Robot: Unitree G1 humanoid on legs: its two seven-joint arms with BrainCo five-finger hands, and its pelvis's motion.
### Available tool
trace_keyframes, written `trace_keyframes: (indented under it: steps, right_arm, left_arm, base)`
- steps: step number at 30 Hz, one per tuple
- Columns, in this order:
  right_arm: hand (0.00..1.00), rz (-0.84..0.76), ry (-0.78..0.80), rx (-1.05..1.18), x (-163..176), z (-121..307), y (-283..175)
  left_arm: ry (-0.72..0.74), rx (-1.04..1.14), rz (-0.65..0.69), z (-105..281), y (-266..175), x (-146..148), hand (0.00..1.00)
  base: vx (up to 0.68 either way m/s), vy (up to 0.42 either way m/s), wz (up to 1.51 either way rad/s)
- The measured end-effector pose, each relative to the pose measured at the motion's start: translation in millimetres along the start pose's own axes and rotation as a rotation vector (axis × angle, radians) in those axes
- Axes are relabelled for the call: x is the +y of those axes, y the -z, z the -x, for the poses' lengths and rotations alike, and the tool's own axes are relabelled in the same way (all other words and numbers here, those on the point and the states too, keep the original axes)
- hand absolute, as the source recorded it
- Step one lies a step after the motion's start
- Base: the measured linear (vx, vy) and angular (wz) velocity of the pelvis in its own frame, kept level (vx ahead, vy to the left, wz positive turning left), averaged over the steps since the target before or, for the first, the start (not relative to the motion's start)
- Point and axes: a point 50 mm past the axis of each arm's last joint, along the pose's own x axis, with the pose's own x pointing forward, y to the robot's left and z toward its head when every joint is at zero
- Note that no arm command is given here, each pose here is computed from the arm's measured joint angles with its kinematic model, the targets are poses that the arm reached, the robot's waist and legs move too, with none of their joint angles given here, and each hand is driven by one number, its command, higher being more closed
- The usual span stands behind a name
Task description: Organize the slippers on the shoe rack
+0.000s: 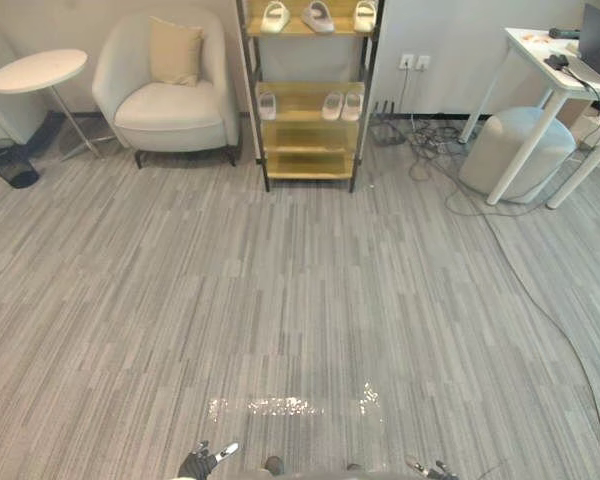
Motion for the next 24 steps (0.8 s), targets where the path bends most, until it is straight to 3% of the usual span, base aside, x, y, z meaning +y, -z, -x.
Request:
trace_keyframes:
  steps: [24]
  right_arm:
    - [0.0,-0.065,0.011,-0.025,1.2,-2.5,-9.2]
  left_arm:
    - [0.006,-0.041,-0.043,-5.3,-17.7,-0.3,0.0]
  base:
    - [-0.03,-0.028,-0.09]
